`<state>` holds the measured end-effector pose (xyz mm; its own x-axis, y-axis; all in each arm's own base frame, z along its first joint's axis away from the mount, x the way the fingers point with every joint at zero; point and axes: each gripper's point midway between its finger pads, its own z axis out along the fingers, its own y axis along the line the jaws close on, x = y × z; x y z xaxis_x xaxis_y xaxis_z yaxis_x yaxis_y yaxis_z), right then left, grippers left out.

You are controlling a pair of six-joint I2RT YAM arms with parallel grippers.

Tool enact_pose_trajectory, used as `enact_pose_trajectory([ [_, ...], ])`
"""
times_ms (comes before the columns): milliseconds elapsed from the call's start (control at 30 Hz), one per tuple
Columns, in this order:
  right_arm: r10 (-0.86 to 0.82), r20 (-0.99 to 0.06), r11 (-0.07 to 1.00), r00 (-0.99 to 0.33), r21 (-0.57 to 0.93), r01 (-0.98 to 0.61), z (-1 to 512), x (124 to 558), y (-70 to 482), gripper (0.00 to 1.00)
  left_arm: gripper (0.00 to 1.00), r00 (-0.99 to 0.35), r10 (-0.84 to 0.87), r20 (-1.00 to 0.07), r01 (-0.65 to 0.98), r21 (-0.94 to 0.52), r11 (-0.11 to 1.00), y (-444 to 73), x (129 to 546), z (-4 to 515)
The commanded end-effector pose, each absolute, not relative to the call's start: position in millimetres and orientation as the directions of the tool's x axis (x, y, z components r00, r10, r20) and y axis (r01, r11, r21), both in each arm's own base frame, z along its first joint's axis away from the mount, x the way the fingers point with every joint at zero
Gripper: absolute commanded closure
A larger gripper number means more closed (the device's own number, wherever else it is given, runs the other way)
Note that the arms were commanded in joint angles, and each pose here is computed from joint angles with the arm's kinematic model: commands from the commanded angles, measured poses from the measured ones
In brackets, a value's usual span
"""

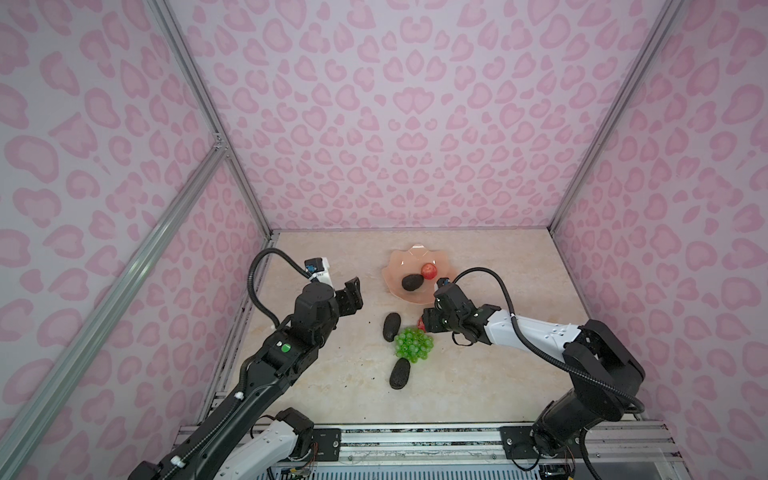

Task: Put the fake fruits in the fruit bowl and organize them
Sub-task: 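Grasp the second red apple with the right gripper while the left gripper withdraws, then place the apple into the bowl beside the first apple with the right gripper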

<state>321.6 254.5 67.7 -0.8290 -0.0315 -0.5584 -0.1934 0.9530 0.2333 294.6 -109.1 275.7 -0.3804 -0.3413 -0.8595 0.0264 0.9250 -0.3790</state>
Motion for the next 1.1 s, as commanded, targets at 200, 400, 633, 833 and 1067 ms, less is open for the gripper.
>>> enact_pose_trajectory([
  [200, 0.009, -0.518, 0.958, -0.855, 0.251, -0.142, 45, 323, 262, 0.40, 0.16, -0.324, -0.421, -0.847, -0.091, -0.415, 0.905, -69, 262, 259],
  [400, 0.015, -0.524, 0.968, -0.852, 0.220, -0.119, 42, 319, 250, 0.53, 0.15, -0.339, -0.407, -0.848, -0.086, -0.402, 0.911, -71, 262, 258],
  [633, 0.037, -0.573, 0.953, -0.819, 0.266, -0.143, 82, 313, 240, 0.63, 0.15, -0.359, -0.388, -0.849, -0.081, -0.386, 0.919, -73, 263, 255],
  [833, 0.099, -0.671, 0.919, -0.735, 0.346, -0.191, 151, 323, 230, 0.63, 0.14, -0.364, -0.391, -0.845, -0.080, -0.390, 0.917, -73, 261, 248],
  [1067, 0.121, -0.653, 0.853, -0.748, 0.453, -0.257, 160, 370, 246, 0.63, 0.14, -0.398, -0.397, -0.827, -0.052, -0.412, 0.910, -79, 257, 242],
])
